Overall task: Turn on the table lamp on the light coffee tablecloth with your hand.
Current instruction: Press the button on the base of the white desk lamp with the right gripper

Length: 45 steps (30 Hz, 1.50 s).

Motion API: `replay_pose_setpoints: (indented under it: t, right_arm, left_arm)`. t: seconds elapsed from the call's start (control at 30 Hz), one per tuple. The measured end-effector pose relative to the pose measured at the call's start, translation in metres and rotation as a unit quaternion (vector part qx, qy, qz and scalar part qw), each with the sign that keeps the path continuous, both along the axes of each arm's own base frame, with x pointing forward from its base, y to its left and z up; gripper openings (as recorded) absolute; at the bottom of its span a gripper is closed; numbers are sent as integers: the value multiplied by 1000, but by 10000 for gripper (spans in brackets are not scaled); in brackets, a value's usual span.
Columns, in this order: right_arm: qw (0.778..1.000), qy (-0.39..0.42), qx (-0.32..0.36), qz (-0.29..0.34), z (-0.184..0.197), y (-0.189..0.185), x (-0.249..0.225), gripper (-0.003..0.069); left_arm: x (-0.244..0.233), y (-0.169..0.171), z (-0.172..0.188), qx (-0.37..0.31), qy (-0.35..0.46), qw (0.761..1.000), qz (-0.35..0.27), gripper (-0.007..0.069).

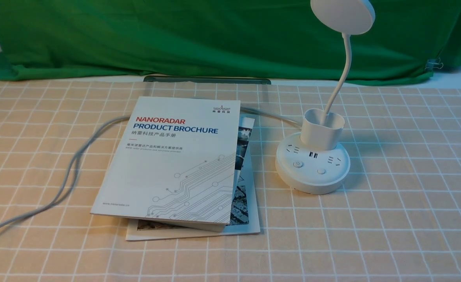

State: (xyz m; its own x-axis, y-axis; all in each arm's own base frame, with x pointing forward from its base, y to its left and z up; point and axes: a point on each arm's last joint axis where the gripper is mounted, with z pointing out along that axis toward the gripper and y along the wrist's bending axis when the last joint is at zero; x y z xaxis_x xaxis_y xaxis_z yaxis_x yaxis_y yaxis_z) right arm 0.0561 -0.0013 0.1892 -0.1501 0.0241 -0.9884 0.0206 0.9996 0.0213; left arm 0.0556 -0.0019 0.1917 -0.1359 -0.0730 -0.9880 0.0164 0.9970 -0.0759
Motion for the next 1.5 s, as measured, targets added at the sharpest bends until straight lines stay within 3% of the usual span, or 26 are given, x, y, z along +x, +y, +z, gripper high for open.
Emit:
replay_pose_setpoints:
  t: [0.43,0.53,0.6,0.67,0.77,0.83,0.97,1.23,1.37,1.43,1.5]
  right_arm:
    - [1000,-1,11,-1,0,0,0,241]
    - [991,-2,134,-10,0,2,0,241]
    - [951,0,308,-23,0,4,0,241]
    - [891,-3,453,-37,2,5,0,241]
    - [857,-27,514,-38,6,5,1,241]
    - [849,-41,526,-34,9,4,1,241]
    - [862,-50,504,-30,11,4,1,241]
    - [927,-80,366,-7,18,3,1,226]
    - [960,-82,268,17,45,5,-2,120]
    - [976,-69,204,31,79,7,0,46]
    - [992,-26,116,45,114,10,12,28]
  left_arm:
    - [0,0,0,0,0,1000,0,21]
    - [0,0,0,0,0,1000,0,21]
    - [0,0,0,0,0,1000,0,21]
    - [0,0,0,0,0,1000,0,21]
    - [0,0,0,0,0,1000,0,21]
    - [0,0,0,0,0,1000,0,21]
    - [0,0,0,0,0,1000,0,21]
    - [0,0,0,0,0,1000,0,21]
    - [0,0,0,0,0,1000,0,21]
    - [0,0,0,0,0,1000,0,21]
    - [0,0,0,0,0,1000,0,21]
